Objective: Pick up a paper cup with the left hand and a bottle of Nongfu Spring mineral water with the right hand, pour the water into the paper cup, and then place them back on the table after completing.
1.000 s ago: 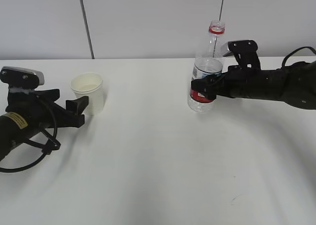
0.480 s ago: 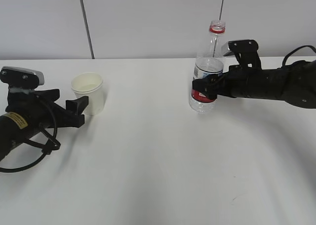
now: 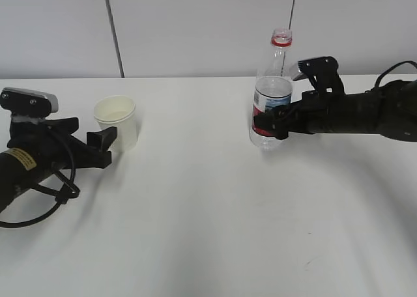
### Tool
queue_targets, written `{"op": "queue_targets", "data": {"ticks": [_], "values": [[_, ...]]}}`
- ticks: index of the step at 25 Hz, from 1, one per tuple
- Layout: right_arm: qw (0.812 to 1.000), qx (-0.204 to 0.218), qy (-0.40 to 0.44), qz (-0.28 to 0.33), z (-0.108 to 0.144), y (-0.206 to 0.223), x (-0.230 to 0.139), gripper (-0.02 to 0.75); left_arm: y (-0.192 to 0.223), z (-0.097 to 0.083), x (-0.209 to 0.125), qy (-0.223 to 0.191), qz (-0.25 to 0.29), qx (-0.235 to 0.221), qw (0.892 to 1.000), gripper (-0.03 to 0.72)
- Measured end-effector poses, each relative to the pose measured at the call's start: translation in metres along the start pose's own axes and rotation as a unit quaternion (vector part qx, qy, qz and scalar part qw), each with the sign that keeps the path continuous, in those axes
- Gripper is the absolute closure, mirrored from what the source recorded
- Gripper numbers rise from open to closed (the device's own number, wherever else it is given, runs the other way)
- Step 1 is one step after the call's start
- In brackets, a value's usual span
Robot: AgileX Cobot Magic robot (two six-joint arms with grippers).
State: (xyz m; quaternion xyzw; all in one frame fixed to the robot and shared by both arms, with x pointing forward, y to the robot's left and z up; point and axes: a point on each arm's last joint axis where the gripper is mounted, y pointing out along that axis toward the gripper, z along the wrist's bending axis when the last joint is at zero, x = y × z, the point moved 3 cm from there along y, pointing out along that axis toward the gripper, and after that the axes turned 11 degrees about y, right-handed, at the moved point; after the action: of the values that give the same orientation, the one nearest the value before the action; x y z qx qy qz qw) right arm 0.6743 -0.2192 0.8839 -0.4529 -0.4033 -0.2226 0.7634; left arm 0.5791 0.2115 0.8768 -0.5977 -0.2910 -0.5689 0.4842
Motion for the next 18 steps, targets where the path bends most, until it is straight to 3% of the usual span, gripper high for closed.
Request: {"op": "queue_targets", "data": {"ticks": [18], "values": [[0.998,-0.040,0.032,0.046,-0.001,-0.018,0.007,0.090,0.000,0.000,0.000,0.000,0.000,0.000,1.000,0.166]]}}
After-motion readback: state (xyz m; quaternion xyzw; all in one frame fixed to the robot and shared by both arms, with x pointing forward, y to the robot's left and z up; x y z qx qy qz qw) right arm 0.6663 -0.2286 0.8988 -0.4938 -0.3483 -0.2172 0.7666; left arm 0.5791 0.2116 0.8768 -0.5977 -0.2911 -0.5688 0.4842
